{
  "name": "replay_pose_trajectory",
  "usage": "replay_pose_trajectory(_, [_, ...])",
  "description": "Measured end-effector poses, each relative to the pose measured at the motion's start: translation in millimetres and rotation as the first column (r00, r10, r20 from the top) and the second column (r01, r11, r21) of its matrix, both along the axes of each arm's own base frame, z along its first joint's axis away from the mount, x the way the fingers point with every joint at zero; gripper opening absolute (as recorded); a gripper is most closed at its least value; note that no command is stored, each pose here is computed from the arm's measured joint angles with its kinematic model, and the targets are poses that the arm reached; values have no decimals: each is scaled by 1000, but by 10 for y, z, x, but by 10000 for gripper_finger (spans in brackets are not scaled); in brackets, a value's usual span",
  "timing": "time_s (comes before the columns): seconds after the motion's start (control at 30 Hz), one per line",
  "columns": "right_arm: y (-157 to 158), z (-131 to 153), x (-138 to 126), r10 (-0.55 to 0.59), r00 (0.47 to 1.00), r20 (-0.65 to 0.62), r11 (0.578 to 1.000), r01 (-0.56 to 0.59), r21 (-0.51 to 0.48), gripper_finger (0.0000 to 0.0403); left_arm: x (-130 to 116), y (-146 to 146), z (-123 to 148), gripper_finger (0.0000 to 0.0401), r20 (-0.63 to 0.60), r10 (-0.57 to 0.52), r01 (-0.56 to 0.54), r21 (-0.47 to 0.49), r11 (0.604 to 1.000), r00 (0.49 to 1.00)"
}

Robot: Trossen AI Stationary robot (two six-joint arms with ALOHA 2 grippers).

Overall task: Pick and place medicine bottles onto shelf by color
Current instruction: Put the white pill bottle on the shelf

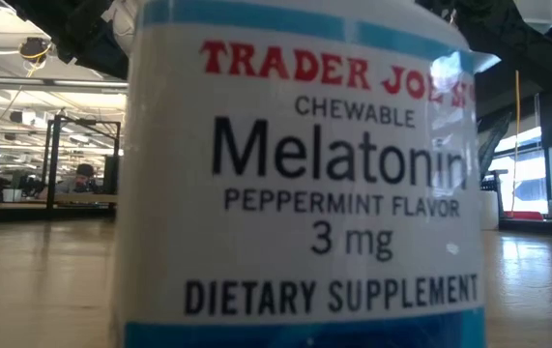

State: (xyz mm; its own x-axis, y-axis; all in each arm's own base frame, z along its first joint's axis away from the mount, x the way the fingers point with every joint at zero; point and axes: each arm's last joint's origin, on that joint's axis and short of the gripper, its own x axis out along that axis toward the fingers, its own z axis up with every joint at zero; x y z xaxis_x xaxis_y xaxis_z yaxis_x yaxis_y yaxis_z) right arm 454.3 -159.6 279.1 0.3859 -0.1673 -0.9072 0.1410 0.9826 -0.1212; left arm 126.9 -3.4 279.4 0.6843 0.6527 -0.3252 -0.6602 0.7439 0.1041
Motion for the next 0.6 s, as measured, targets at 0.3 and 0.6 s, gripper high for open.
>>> replay_pose_trajectory(0.3, [-24, -204, 83, 42, 998, -37, 999, -42, -8, 178, 0, 0, 0, 112, 0, 0, 0, 0, 1000, 1000])
replay_pose_trajectory(0.6, [-38, -357, 132, 49, 997, -62, 999, -48, 9, 178, 0, 0, 0, 112, 0, 0, 0, 0, 1000, 1000])
